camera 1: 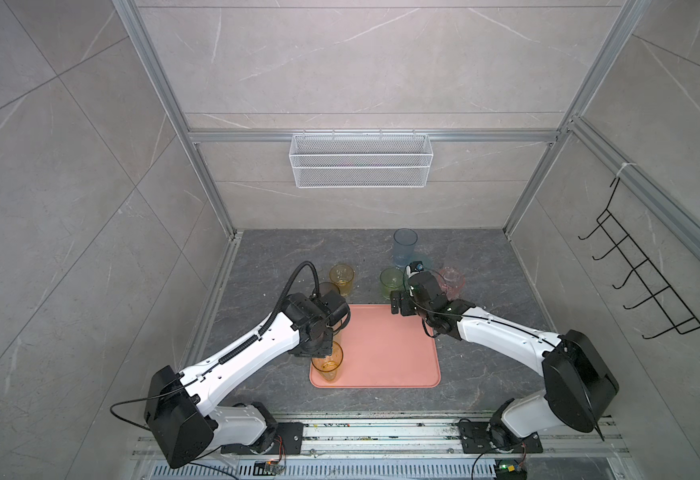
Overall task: Place the glasses into the tray
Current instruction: 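Lower the yellow glass onto the tray edge nearest the robot and open the left gripper, then raise the left gripper from the tray while the right gripper reaches the blue glass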
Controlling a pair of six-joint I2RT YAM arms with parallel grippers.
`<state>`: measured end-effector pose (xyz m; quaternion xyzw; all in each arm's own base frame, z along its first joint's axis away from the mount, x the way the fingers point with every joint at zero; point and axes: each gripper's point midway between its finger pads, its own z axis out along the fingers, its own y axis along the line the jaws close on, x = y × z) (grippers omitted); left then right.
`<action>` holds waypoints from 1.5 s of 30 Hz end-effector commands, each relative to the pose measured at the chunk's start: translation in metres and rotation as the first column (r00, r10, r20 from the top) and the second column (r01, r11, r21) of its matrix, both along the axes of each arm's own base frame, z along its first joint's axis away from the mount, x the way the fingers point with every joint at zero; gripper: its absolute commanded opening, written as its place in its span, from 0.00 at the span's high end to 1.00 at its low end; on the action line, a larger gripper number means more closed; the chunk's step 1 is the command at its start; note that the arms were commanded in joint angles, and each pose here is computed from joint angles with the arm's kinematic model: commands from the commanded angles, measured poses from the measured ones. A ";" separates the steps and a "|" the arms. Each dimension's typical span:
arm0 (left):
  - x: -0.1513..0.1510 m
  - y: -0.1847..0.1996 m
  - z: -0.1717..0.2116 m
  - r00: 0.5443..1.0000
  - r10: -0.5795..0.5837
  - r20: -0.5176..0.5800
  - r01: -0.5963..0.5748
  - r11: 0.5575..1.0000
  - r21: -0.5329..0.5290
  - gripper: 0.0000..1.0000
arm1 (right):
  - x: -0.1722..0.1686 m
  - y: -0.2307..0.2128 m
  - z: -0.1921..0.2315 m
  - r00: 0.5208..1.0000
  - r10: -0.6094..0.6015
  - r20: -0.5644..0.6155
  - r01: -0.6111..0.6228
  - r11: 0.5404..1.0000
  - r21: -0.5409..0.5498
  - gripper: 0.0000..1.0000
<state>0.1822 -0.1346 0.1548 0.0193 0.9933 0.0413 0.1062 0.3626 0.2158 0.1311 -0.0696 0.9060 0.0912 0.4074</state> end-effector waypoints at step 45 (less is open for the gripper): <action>0.076 0.127 0.084 0.811 0.201 0.549 -0.252 0.967 0.019 0.00 | 0.035 -0.018 0.168 0.988 -0.154 0.009 0.154 0.986 -0.054 0.00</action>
